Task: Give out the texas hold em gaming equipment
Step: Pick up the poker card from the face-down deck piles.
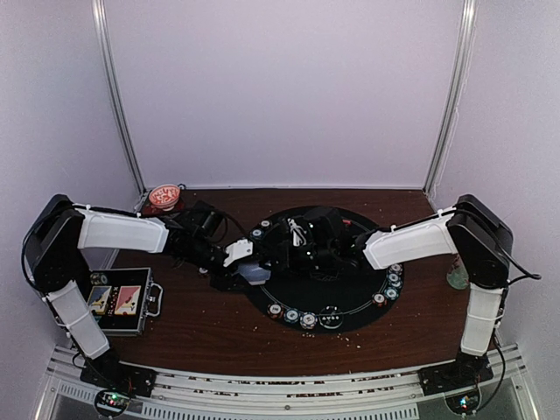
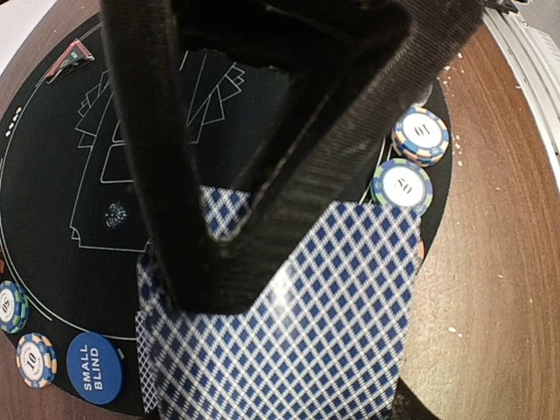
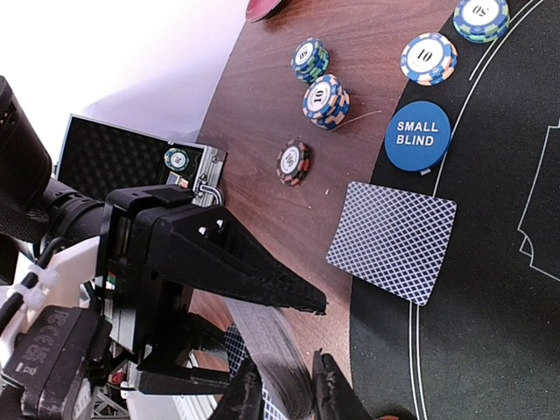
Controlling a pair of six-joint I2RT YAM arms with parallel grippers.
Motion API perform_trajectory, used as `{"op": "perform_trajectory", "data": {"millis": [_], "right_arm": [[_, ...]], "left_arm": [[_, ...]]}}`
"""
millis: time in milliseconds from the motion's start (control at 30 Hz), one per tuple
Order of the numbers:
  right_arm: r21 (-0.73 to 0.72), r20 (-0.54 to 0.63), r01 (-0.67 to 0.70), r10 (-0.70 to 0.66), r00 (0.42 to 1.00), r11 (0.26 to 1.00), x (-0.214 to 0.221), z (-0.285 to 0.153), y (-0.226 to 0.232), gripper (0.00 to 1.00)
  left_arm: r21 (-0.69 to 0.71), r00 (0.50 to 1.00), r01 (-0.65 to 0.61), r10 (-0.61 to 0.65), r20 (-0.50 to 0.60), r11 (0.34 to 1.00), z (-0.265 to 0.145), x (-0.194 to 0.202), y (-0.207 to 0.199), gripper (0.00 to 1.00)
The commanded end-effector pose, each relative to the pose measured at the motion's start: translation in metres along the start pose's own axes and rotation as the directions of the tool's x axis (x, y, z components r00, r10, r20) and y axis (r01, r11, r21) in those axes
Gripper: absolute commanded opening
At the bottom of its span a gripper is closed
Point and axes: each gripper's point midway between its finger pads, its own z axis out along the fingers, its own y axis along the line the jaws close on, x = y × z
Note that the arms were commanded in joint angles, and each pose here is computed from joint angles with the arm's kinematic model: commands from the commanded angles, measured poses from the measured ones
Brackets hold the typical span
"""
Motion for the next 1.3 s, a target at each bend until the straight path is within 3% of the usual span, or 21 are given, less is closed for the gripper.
{"op": "perform_trajectory", "data": {"millis": [0, 233, 667, 1067, 1267], "right_arm": [[-0.022, 0.035, 0.029, -0.028, 0.999, 0.999, -0.011, -0.013, 0.014, 0.19], [-0.016, 0.039, 0.042, -0.041, 0.998, 0.999, -0.01, -0.019, 0.016, 0.25], [-0.022, 0.014, 0.037, -0.036, 0.999, 0.999, -0.003, -0.01, 0.011, 0.23], [-0.019, -0.005, 0.029, -0.029, 1.0, 0.999, 0.002, -0.001, 0.003, 0.13], [-0.015, 0.005, 0.034, -0.033, 0.999, 0.999, 0.001, -0.005, 0.003, 0.0]], "left_arm": [[-0.026, 1.0, -0.012, 0.012, 0.002, 1.0, 0.003, -0.004, 0.01, 0.48], [-0.023, 1.0, -0.012, 0.012, -0.001, 1.0, 0.004, -0.003, 0.009, 0.48], [-0.021, 1.0, -0.012, 0.012, -0.001, 1.0, 0.004, -0.003, 0.009, 0.48], [-0.02, 1.0, -0.011, 0.011, -0.001, 1.0, 0.004, -0.003, 0.009, 0.48], [-0.022, 1.0, -0.01, 0.01, -0.003, 1.0, 0.004, -0.002, 0.01, 0.48]]}}
